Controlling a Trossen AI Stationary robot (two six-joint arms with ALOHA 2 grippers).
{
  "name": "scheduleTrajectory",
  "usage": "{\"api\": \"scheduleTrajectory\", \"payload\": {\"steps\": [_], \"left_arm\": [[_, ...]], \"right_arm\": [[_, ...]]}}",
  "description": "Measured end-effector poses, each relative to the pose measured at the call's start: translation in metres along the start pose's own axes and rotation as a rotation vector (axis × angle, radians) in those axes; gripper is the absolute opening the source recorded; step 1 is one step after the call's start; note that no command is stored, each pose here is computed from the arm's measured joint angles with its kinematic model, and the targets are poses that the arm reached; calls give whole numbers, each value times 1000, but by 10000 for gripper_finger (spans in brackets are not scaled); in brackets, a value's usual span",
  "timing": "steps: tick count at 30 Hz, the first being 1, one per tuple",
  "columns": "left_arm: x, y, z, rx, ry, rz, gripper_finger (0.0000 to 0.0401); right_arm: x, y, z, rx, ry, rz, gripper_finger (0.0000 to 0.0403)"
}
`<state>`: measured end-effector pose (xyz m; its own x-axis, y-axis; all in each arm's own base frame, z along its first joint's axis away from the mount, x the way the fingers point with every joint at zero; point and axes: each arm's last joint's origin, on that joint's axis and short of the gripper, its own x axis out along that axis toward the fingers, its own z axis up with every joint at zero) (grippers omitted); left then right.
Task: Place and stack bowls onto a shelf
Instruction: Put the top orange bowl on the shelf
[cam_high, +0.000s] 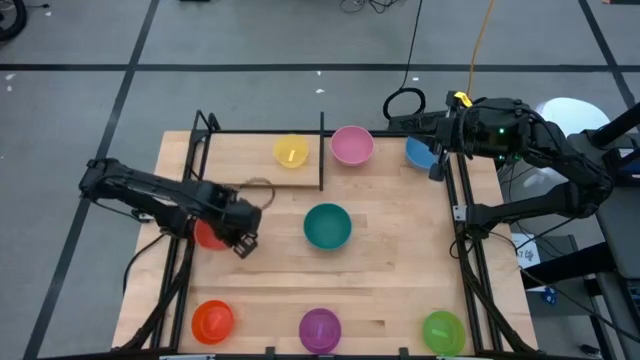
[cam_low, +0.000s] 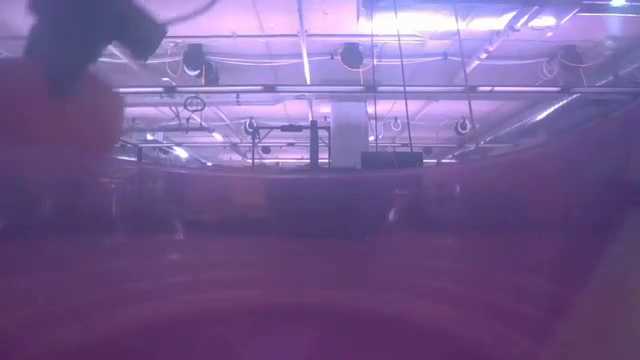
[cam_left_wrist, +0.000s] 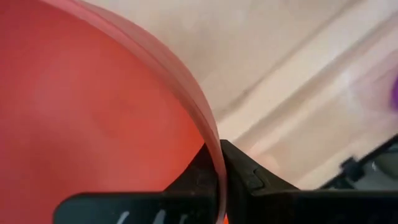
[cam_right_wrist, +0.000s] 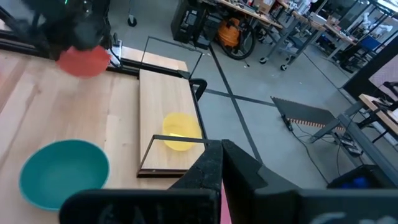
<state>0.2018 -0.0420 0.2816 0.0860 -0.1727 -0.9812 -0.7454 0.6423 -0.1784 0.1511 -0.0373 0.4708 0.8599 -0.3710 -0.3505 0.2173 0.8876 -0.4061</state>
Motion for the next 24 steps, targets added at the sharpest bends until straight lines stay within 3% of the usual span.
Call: {"api": "scheduleTrajectory", "payload": {"steps": [6,10,24], "left_arm": [[-64,6,13,-4,-203,26,5],[-89,19,27,5,-314,67,5],[-83,76,115,113,-280,188,5]], "right_arm": [[0,0,0,-8,0,0,0],[0,0,0,-9,0,0,0],[0,0,0,-3,0,0,0]]}}
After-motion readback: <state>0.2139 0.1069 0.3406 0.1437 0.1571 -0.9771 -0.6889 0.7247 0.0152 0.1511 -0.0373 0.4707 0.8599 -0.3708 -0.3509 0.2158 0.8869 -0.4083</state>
